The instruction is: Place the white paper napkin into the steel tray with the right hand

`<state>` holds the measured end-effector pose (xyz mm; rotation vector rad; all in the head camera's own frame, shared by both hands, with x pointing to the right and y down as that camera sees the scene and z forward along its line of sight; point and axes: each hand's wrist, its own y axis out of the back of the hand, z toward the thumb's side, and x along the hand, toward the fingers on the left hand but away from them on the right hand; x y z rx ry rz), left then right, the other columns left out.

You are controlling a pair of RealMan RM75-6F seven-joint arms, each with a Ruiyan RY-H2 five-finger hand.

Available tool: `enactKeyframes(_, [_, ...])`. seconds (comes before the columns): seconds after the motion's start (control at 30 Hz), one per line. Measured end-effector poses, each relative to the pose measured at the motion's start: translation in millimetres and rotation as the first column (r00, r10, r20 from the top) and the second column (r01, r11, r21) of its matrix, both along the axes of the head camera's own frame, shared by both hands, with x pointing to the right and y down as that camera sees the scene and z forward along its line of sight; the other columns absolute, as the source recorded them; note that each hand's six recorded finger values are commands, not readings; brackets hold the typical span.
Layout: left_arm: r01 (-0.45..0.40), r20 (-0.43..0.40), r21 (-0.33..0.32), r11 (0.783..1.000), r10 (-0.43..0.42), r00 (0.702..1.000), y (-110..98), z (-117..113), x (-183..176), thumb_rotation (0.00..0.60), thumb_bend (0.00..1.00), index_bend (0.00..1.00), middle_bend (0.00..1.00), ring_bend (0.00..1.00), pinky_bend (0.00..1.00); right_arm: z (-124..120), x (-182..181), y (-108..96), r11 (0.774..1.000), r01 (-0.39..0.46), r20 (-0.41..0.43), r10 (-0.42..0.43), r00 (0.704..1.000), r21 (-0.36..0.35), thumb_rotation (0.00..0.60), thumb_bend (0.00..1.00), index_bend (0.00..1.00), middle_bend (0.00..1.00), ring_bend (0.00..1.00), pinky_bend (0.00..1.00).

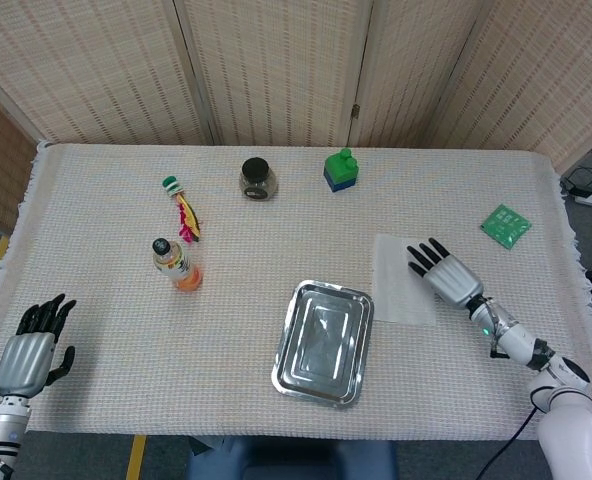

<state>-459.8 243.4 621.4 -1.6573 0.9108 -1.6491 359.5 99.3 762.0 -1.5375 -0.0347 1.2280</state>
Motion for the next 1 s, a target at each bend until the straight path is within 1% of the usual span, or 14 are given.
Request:
enactKeyframes(0.13, [-0.001, 0.001, -0.002, 1.000, 0.001, 1.000, 0, 1, 1, 0.600, 0.58, 0.00, 0.00, 0.00, 0.00, 2, -5, 2, 0.999, 0.034, -0.002, -0.034, 0.999, -0.023, 0.600, 0.36, 0.13, 0.00, 0.00, 0.00])
enactKeyframes(0.33, [0.002, 0.002, 0.000, 1.000, -0.002, 1.000, 0, 0, 0, 0.600, 0.58, 0.00, 0.00, 0.00, 0.00, 8, -9, 3, 0.998, 0.047, -0.017, -0.048, 0.999, -0.041, 0.600, 0.36, 0.13, 0.00, 0.00, 0.00])
enactKeyframes(0.5, [0.000, 0.002, 0.006, 1.000, 0.000, 1.000, 0, -1, 0, 0.600, 0.58, 0.00, 0.00, 0.00, 0.00, 10, -9, 3, 0.997, 0.059, -0.039, -0.061, 0.997, -0.043, 0.600, 0.36, 0.14, 0.00, 0.00, 0.00])
enactKeyframes(0.53, [0.000, 0.002, 0.007, 1.000, 0.000, 1.000, 0, -1, 0, 0.600, 0.58, 0.00, 0.00, 0.00, 0.00, 11, -9, 3, 0.997, 0.060, -0.043, -0.062, 0.997, -0.042, 0.600, 0.36, 0.15, 0.00, 0.00, 0.00])
enactKeyframes(0.6, [-0.001, 0.002, 0.008, 1.000, 0.001, 1.000, 0, -1, 0, 0.600, 0.58, 0.00, 0.00, 0.00, 0.00, 11, -9, 3, 0.997, 0.061, -0.050, -0.063, 0.997, -0.038, 0.600, 0.36, 0.23, 0.00, 0.00, 0.00])
enactKeyframes(0.83, [-0.002, -0.002, 0.015, 1.000, 0.002, 1.000, -1, -3, 0, 0.600, 0.58, 0.00, 0.00, 0.00, 0.00, 11, -9, 2, 0.998, 0.059, -0.061, -0.060, 0.996, -0.020, 0.600, 0.36, 0.41, 0.00, 0.00, 0.00])
enactKeyframes(1.0, [-0.003, -0.002, 0.012, 1.000, 0.003, 1.000, 0, -2, 0, 0.600, 0.58, 0.00, 0.00, 0.00, 0.00, 10, -8, 1, 0.999, 0.047, -0.058, -0.047, 0.997, -0.002, 0.600, 0.36, 0.52, 0.01, 0.00, 0.00])
